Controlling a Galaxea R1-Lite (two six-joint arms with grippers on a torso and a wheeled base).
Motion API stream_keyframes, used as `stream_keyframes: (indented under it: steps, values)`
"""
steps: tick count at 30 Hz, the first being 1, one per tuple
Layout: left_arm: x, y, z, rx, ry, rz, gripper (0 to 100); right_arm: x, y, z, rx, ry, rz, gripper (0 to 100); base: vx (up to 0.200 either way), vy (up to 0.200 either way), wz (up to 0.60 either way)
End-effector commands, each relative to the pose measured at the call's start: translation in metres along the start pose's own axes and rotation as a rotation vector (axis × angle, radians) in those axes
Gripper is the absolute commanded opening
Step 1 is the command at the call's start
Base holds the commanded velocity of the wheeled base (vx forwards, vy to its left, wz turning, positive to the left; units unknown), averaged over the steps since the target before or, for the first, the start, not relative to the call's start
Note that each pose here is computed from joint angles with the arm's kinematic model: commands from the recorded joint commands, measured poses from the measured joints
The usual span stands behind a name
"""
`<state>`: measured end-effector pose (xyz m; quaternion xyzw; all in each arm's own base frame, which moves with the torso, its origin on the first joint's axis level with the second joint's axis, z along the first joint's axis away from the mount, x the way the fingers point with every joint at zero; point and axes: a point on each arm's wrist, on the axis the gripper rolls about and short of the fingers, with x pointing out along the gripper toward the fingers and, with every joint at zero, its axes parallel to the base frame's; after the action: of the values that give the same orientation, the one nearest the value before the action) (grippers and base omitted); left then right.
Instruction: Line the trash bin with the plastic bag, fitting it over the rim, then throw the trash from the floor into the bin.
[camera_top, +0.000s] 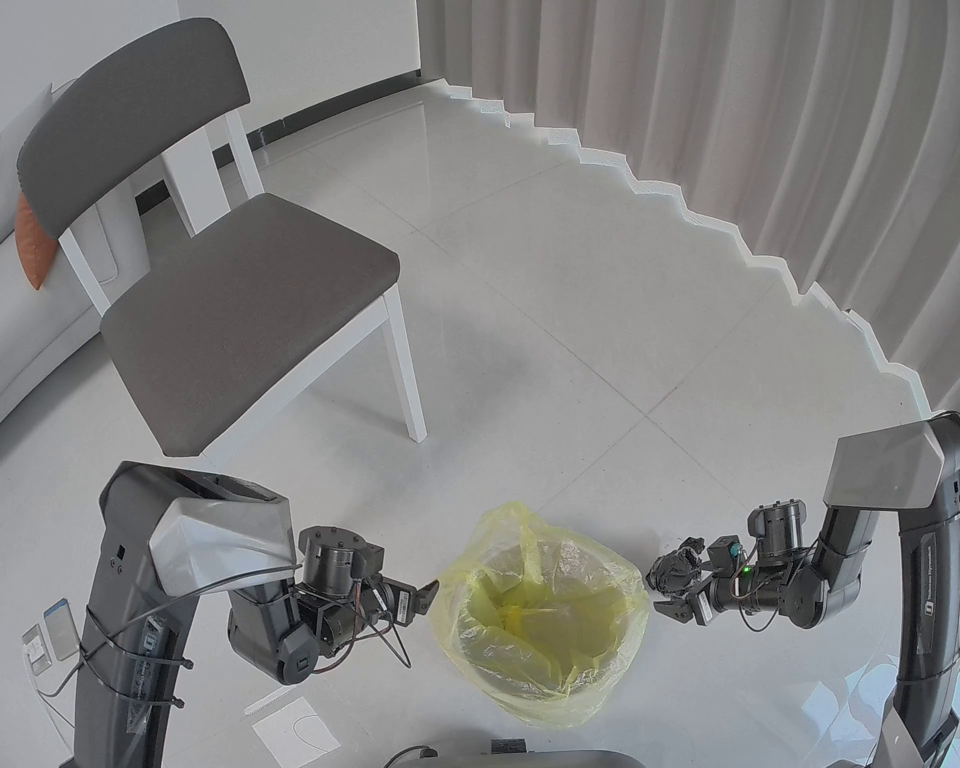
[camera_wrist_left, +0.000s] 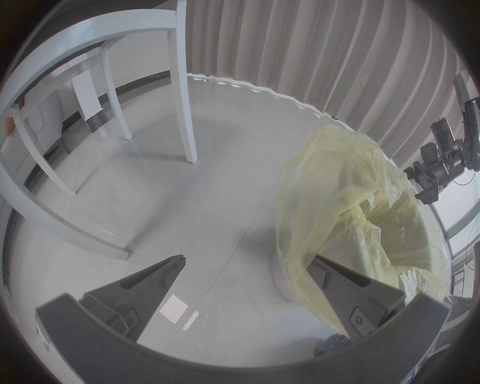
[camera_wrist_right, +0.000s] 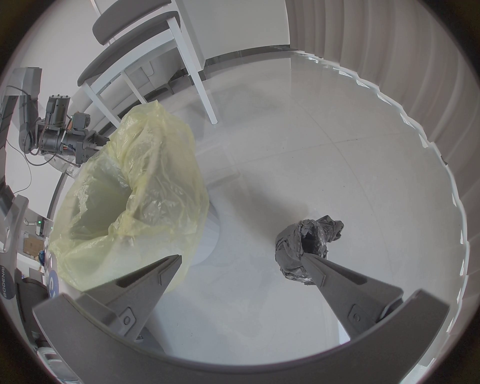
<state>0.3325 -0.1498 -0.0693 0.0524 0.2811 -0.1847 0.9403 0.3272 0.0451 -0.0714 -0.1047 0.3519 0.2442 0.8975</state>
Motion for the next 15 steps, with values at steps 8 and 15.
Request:
stream_keyframes:
  steps: [8, 15]
  values:
    - [-0.028, 0.028, 0.021, -0.045, -0.093, 0.037, 100, -0.025, -0.007, 0.018, -0.020, -0.066, -0.041, 100, 0.000, 0.000, 0.00]
    - [-0.025, 0.022, 0.017, -0.037, -0.080, 0.018, 100, -0.025, 0.002, 0.027, -0.048, -0.086, -0.022, 100, 0.000, 0.000, 0.00]
